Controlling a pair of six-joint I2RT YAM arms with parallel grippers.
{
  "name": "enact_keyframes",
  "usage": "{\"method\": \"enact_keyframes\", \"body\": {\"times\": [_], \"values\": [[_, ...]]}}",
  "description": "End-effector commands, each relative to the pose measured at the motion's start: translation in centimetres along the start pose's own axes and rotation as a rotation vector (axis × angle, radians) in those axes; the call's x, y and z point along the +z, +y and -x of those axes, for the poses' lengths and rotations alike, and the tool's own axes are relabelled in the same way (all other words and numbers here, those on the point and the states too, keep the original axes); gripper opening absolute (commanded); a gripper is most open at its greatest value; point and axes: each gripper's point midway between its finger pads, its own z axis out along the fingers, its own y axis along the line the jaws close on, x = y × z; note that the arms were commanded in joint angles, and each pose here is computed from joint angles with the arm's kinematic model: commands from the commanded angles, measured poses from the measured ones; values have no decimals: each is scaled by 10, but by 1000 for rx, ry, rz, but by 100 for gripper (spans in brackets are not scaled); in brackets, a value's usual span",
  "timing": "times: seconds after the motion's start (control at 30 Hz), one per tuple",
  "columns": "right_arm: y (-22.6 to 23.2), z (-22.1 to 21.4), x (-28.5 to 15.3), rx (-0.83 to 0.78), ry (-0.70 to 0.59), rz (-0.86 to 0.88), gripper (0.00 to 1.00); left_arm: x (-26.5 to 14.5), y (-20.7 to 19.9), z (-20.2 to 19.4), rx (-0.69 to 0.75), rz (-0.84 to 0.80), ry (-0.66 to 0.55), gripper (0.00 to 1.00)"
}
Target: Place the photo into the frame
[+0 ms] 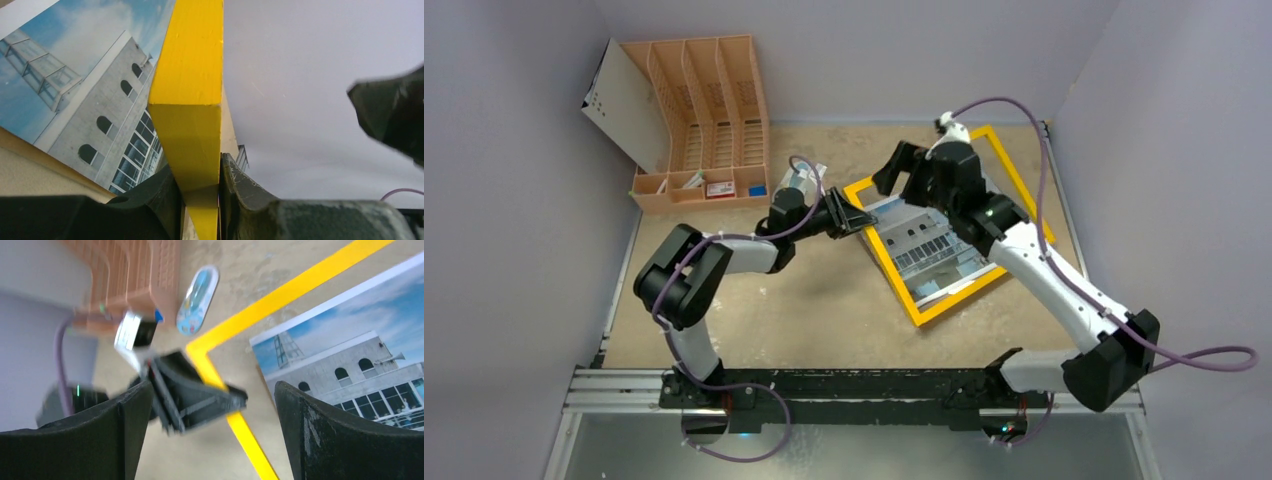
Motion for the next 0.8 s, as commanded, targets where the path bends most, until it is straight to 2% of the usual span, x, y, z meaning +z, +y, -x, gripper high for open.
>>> {"method": "enact_keyframes", "body": {"times": [0.0,0.17,0.23,0.4,0.47,0.7,0.77], "values": [[-40,36,20,371,-45,-160,92,-5,-49,1,245,-95,-24,0],[-76,73,38,538,-148,-283,93,-4,-60,-10,403,-40,-19,0],[-88,73,46,605,-142,-318,93,-5,-60,-11,439,-13,-29,0],[-105,81,64,650,-172,-335,93,-7,-66,-15,495,-9,-32,0],[-110,88,65,654,-194,-351,91,-8,-67,-17,508,-9,-32,0],[-120,107,32,645,-329,-394,68,-16,-73,-19,532,-22,-38,0],[-121,108,26,636,-352,-387,57,-18,-76,-20,537,-28,-38,0]]}}
